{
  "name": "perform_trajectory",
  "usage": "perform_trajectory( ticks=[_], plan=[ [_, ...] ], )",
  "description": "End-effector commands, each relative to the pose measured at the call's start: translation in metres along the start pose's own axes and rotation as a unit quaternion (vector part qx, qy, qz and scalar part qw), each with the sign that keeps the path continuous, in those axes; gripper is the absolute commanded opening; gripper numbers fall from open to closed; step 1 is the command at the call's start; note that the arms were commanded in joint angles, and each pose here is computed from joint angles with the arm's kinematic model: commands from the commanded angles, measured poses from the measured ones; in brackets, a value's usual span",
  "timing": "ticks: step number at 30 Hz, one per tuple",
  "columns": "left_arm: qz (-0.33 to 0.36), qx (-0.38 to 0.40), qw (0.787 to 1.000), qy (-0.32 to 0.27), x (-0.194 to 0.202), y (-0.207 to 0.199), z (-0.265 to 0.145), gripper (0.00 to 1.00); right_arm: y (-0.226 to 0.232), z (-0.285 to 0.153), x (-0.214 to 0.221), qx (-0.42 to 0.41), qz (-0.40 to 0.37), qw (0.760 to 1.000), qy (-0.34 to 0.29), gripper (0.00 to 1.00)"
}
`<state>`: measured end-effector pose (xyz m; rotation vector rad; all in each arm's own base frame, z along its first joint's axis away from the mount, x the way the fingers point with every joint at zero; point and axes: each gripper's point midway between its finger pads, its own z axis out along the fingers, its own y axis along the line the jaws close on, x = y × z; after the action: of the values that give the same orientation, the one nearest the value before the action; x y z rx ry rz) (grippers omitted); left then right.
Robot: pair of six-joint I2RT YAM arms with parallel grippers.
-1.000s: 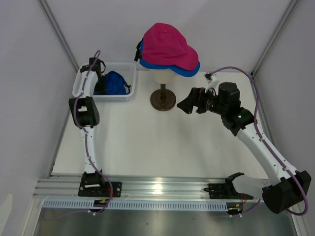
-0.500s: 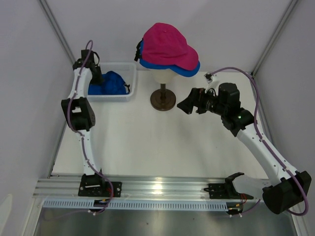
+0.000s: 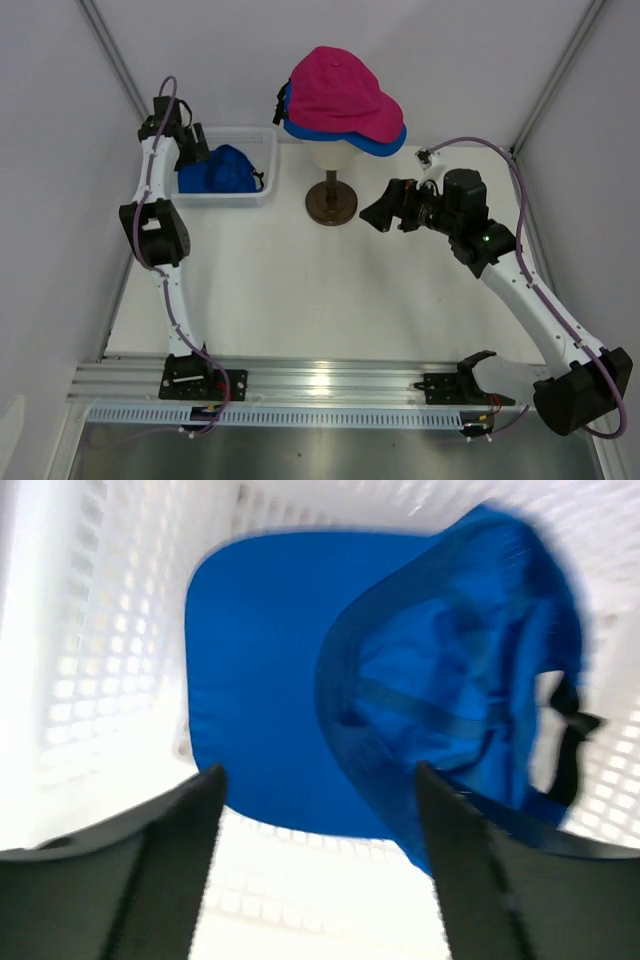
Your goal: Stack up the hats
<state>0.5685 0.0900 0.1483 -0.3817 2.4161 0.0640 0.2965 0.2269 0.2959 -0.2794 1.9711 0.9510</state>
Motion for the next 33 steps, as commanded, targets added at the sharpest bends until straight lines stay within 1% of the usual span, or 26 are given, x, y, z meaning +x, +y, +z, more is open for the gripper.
perform_trajectory(
  ticks=[1, 2, 3, 4, 9, 14, 17, 19, 20, 22, 23, 25, 26, 28, 29, 30, 32, 33],
  plan=[
    [-0.027, -0.012, 0.999, 0.045, 0.022, 0.023, 0.021, 0.82, 0.006, -0.004, -0.013, -0.002, -0.013, 1.000, -0.027, 0.99],
    [-0.034, -0.009, 0.998, 0.056, 0.028, 0.027, 0.025, 0.87, 0.005, -0.003, -0.013, 0.000, -0.011, 1.000, -0.027, 1.00],
    [-0.036, -0.007, 0.997, 0.065, 0.033, 0.029, 0.030, 0.97, 0.005, -0.002, -0.014, -0.001, -0.010, 1.000, -0.026, 1.00],
    [-0.038, -0.009, 0.997, 0.069, 0.036, 0.032, 0.032, 0.99, 0.005, -0.001, -0.016, -0.002, -0.010, 1.000, -0.030, 0.99],
    [-0.048, -0.024, 0.994, 0.097, 0.051, 0.050, 0.040, 0.99, 0.005, 0.011, -0.013, -0.007, 0.001, 1.000, -0.017, 0.99],
    [-0.057, -0.038, 0.984, 0.162, 0.089, 0.075, 0.055, 1.00, 0.008, 0.018, -0.010, -0.014, 0.001, 1.000, -0.011, 1.00],
    [-0.058, -0.010, 0.985, 0.162, 0.086, 0.070, 0.052, 0.99, 0.009, 0.023, -0.010, -0.018, 0.002, 1.000, -0.006, 0.99],
    [-0.052, 0.008, 0.983, 0.176, 0.094, 0.065, 0.054, 0.98, 0.010, 0.026, -0.009, -0.019, 0.001, 1.000, 0.001, 1.00],
    [-0.058, 0.029, 0.979, 0.192, 0.104, 0.057, 0.057, 0.87, 0.011, 0.026, -0.011, -0.018, -0.001, 1.000, -0.001, 0.99],
    [-0.053, 0.028, 0.981, 0.187, 0.100, 0.056, 0.057, 0.76, 0.011, 0.025, -0.011, -0.016, 0.000, 1.000, -0.001, 1.00],
    [-0.055, 0.034, 0.980, 0.187, 0.100, 0.055, 0.056, 0.64, 0.011, 0.026, -0.010, -0.016, 0.000, 1.000, 0.000, 1.00],
    [-0.065, 0.041, 0.979, 0.187, 0.099, 0.057, 0.056, 0.54, 0.011, 0.024, -0.011, -0.012, 0.000, 1.000, -0.003, 0.99],
    [-0.069, 0.050, 0.978, 0.188, 0.100, 0.055, 0.056, 0.41, 0.011, 0.023, -0.011, -0.011, 0.000, 1.000, -0.004, 1.00],
    [-0.076, 0.055, 0.978, 0.185, 0.097, 0.057, 0.055, 0.26, 0.012, 0.023, -0.011, -0.012, -0.001, 1.000, -0.007, 0.99],
    [-0.082, 0.057, 0.977, 0.186, 0.098, 0.057, 0.055, 0.11, 0.011, 0.023, -0.011, -0.011, 0.001, 1.000, -0.006, 0.99],
    [-0.086, 0.061, 0.977, 0.185, 0.098, 0.057, 0.055, 0.01, 0.012, 0.023, -0.010, -0.012, 0.002, 1.000, -0.006, 1.00],
    [-0.091, 0.063, 0.977, 0.184, 0.097, 0.058, 0.055, 0.01, 0.013, 0.023, -0.009, -0.013, 0.001, 1.000, -0.005, 1.00],
    [-0.094, 0.083, 0.976, 0.178, 0.094, 0.052, 0.055, 0.01, 0.012, 0.023, -0.008, -0.012, 0.002, 1.000, -0.004, 1.00]
  ],
)
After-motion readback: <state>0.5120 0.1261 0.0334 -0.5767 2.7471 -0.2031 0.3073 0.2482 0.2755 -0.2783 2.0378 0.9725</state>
